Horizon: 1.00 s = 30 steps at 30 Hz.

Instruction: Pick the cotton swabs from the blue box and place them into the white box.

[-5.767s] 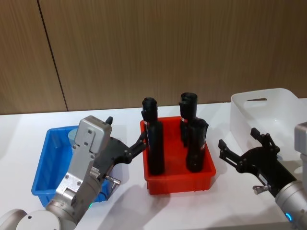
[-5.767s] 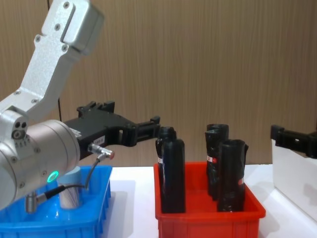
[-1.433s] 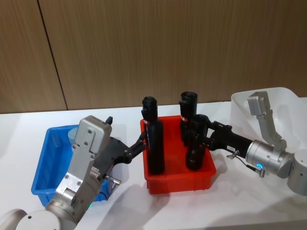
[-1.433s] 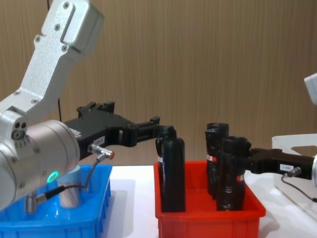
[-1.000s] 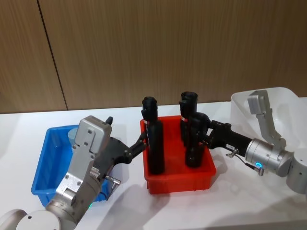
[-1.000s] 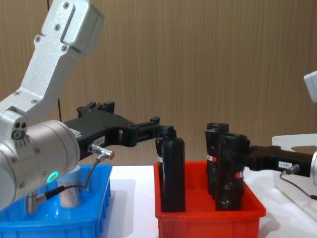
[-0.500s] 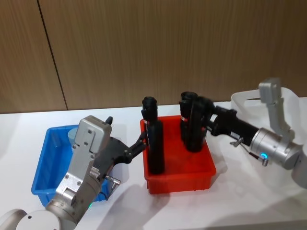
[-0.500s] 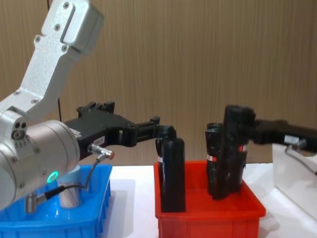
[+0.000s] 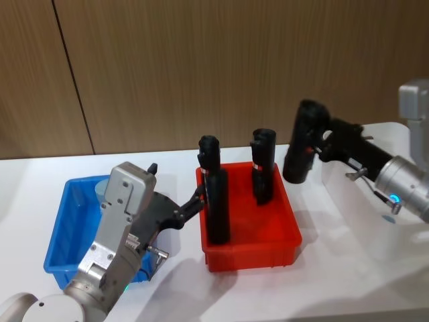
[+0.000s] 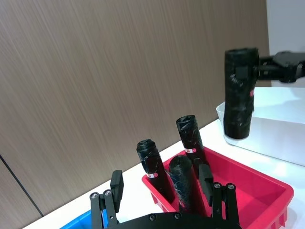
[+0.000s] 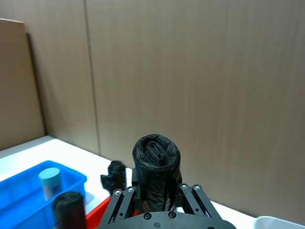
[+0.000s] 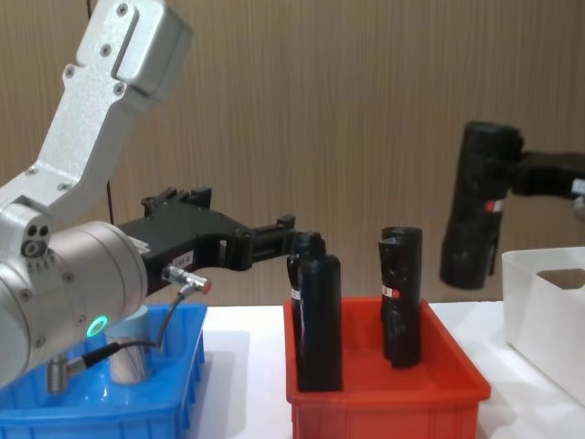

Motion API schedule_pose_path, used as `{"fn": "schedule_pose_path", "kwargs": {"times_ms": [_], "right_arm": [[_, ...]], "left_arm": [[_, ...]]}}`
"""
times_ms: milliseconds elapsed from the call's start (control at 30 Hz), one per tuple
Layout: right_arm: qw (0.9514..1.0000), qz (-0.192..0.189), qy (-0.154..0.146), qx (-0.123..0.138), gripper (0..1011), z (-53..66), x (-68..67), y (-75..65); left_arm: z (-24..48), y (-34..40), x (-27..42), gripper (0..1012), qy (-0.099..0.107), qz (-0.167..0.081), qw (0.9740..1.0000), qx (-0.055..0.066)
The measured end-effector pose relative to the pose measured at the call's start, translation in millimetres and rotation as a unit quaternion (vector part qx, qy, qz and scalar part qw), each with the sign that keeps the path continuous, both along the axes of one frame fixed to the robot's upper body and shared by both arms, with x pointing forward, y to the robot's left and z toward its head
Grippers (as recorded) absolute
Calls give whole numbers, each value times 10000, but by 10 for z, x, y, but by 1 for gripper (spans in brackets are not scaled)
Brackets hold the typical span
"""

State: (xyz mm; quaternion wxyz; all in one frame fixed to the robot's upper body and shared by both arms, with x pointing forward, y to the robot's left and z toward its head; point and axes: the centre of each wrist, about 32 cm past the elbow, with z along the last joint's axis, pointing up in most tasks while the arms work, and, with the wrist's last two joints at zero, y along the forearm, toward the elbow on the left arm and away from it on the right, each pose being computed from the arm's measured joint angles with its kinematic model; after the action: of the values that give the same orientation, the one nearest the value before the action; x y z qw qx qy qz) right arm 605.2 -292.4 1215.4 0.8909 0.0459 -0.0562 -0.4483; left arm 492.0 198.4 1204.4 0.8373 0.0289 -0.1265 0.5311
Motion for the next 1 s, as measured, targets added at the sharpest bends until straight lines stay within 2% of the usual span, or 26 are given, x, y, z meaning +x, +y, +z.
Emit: {"fn": "schedule_pose_path", "kwargs": {"times_ms": [200, 367, 600, 733, 800, 867, 900, 1000], "right_arm": [[9989, -465, -85, -26, 346, 178, -132, -63], [9967, -796, -98, -72, 346, 271, -204, -107], [9914, -1301, -76, -145, 346, 371, -294, -179], [9869, -1605, -34, -192, 345, 411, -336, -230], [9826, -1845, 9, -228, 345, 430, -363, -273], [9816, -1895, 21, -233, 345, 435, -368, -278], [9776, -2085, 63, -266, 346, 446, -387, -313], [9737, -2258, 102, -292, 346, 454, -403, -350]], "left_arm": [[0, 0, 0, 1000, 0, 0, 10000, 0], [0, 0, 0, 1000, 0, 0, 10000, 0], [0, 0, 0, 1000, 0, 0, 10000, 0], [0, 0, 0, 1000, 0, 0, 10000, 0], [0, 0, 0, 1000, 0, 0, 10000, 0], [0, 0, 0, 1000, 0, 0, 10000, 0], [0, 0, 0, 1000, 0, 0, 10000, 0], [0, 0, 0, 1000, 0, 0, 10000, 0]]}}
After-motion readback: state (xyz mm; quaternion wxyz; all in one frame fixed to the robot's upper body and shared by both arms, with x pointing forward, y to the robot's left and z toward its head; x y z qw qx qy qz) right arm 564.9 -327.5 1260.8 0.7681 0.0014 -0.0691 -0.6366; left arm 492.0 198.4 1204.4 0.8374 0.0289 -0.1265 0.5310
